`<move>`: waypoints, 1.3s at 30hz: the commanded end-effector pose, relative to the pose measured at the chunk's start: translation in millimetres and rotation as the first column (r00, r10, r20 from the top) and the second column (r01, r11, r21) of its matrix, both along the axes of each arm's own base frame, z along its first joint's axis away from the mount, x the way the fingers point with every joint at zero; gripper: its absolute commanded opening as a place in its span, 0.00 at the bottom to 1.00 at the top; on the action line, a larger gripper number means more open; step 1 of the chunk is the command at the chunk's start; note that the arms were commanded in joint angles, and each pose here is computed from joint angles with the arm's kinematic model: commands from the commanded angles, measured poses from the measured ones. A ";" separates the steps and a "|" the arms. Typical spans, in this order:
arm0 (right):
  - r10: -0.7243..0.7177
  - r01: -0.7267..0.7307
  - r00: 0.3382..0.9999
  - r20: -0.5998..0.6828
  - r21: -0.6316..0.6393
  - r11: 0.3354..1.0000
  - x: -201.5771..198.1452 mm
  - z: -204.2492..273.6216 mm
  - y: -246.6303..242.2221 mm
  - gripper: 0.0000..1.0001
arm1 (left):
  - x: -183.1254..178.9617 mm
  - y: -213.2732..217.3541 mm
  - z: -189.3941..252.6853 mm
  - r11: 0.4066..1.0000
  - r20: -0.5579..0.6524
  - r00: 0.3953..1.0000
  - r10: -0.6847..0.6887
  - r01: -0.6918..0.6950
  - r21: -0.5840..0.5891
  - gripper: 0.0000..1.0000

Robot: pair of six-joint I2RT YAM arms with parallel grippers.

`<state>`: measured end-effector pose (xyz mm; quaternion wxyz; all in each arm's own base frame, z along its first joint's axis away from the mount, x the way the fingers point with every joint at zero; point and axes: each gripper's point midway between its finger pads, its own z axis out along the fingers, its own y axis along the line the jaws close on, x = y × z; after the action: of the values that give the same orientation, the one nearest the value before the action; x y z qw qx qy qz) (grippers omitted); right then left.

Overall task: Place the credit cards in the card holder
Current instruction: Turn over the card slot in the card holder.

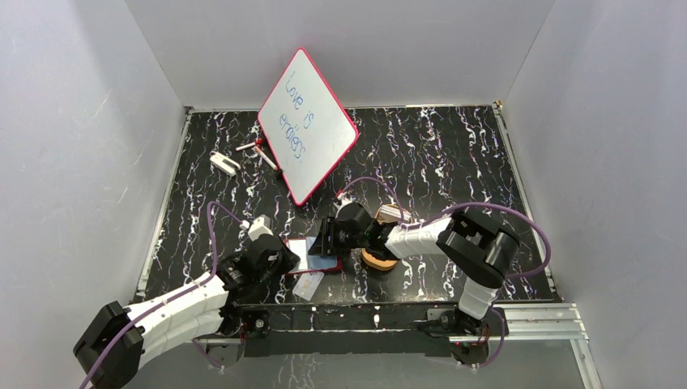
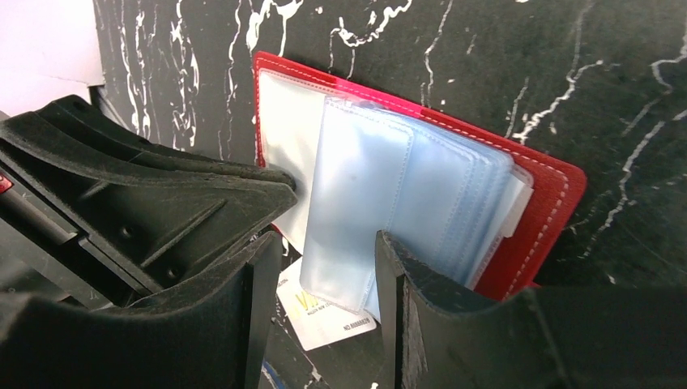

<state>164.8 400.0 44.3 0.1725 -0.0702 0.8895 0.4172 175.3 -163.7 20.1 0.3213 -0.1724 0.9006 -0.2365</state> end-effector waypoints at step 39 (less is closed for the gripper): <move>0.040 -0.029 0.998 -0.048 0.213 0.977 0.2 33.2 54.2 0.55 | -18.1 23.8 3.1 0.999 -0.036 0.999 0.033 -0.032 0.041 0.17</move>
<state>157.5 436.8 54.5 0.1308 -0.0547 0.8647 0.4820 163.2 -151.1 22.2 0.3176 -0.1758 0.9027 -0.2307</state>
